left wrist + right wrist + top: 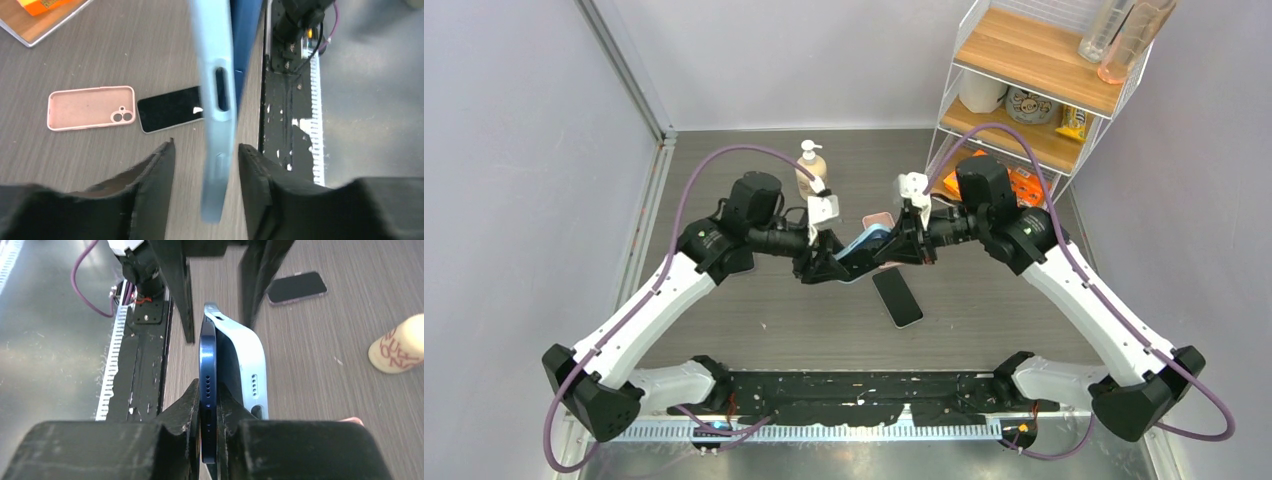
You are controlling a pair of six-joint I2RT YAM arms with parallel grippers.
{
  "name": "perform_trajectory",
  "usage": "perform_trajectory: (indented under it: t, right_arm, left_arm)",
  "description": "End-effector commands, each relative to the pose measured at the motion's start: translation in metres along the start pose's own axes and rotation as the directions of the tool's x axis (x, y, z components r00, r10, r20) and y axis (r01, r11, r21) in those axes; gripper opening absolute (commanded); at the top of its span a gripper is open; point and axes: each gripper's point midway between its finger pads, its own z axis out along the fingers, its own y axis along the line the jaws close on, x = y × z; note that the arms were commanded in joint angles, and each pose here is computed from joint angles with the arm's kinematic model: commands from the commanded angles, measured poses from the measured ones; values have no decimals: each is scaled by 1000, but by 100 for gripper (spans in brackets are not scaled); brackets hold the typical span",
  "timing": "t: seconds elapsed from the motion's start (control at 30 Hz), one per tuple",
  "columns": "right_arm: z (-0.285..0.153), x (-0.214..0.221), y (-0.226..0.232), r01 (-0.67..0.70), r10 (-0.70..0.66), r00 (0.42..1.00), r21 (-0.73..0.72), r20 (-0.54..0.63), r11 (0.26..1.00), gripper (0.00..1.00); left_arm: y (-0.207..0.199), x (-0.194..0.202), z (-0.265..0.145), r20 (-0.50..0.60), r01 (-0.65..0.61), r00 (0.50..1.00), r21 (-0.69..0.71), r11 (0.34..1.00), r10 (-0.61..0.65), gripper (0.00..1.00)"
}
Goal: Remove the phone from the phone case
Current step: Remove the phone case from the phone.
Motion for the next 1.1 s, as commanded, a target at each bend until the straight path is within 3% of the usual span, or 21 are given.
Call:
perform_trajectory:
  t: [0.0, 0.03, 0.07, 0.17, 0.33, 0.57, 0.8, 1.07]
  right_arm:
    - [-13, 9, 5, 59, -56, 997, 65, -49, 996, 5]
    - [-14, 10, 5, 64, -60, 997, 70, -53, 995, 5]
    - [-14, 12, 4, 68, -64, 996, 78, -59, 995, 5]
    - [-14, 14, 5, 74, -69, 996, 76, -62, 994, 5]
    - [-12, 13, 4, 70, -65, 996, 74, -60, 995, 5]
    - [-10, 11, 2, 66, -62, 996, 70, -59, 995, 5]
    - [-11, 11, 0, 63, -58, 996, 76, -68, 995, 5]
    - [-12, 12, 0, 67, -61, 995, 83, -73, 994, 5]
  left_arm:
    - [-2, -60, -27, 205, -91, 974, -25, 996, 94, 71]
    - [-5, -63, -30, 215, -78, 973, -14, 997, 79, 86]
    - [-6, -67, -32, 226, -66, 972, -4, 998, 66, 94]
    - [-7, -84, -38, 271, -20, 962, 9, 1000, 17, 100]
    - [2, -111, -36, 348, 141, 927, 28, 990, -142, 100]
    - [25, -122, -21, 349, 301, 891, 24, 953, -290, 93]
    - [31, -119, 0, 309, 351, 886, 38, 936, -345, 80]
    - [31, -103, 20, 261, 361, 898, 19, 932, -354, 78]
